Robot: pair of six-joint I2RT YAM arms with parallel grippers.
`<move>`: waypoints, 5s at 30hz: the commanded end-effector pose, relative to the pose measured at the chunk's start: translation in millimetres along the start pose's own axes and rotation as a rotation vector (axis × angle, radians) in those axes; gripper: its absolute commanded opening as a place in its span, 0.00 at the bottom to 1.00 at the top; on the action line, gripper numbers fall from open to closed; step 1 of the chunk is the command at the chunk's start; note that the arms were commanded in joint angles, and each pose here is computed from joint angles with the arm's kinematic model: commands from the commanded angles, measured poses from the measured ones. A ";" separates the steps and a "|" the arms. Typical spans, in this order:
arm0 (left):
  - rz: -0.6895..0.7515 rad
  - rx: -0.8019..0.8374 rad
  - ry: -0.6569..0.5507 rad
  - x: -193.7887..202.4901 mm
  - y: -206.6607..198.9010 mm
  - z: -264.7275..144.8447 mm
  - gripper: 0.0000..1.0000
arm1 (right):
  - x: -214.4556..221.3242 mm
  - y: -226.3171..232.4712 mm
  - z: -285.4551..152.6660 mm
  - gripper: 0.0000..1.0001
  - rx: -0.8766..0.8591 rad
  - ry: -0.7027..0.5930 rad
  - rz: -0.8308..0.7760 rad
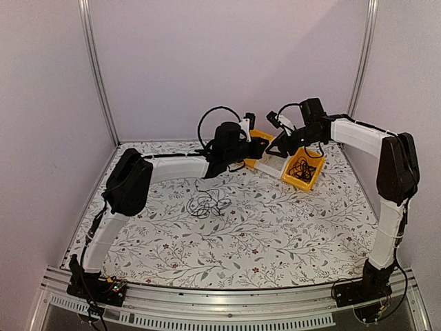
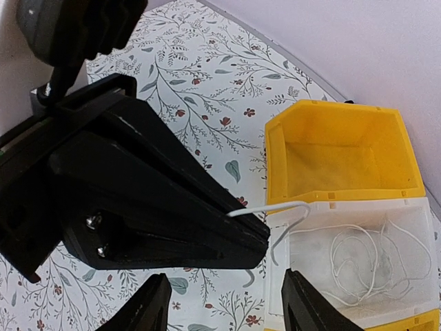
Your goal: Untangle the cables
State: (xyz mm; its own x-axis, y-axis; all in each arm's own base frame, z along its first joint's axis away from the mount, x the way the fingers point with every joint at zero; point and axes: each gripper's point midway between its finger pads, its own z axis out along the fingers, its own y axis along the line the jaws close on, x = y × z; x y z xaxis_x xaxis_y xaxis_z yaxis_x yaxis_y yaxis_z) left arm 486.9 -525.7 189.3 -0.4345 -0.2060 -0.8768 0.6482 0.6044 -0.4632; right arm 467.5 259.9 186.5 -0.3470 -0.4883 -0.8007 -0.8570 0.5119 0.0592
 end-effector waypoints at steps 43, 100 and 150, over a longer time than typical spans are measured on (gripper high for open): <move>-0.096 -0.112 0.164 45.9 16.5 -185.9 0.36 | 79.9 -134.4 48.6 0.00 0.325 0.269 0.010; -0.144 -0.528 0.338 93.6 201.5 -186.2 0.00 | 80.1 37.9 -60.6 0.65 0.061 -0.006 -0.035; 0.205 0.104 -0.440 -274.0 -180.0 -381.0 0.00 | -20.5 232.4 143.7 0.20 -0.749 -0.016 0.166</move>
State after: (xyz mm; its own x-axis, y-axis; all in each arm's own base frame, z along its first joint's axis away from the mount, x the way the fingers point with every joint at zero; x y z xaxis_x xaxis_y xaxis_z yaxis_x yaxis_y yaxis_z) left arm 264.7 -292.9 540.9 -0.0176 -0.3981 -0.9172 0.7538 0.5974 -0.2738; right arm 341.1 482.1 169.9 -0.4028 -0.3823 -0.8316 -0.8938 -0.0313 0.4474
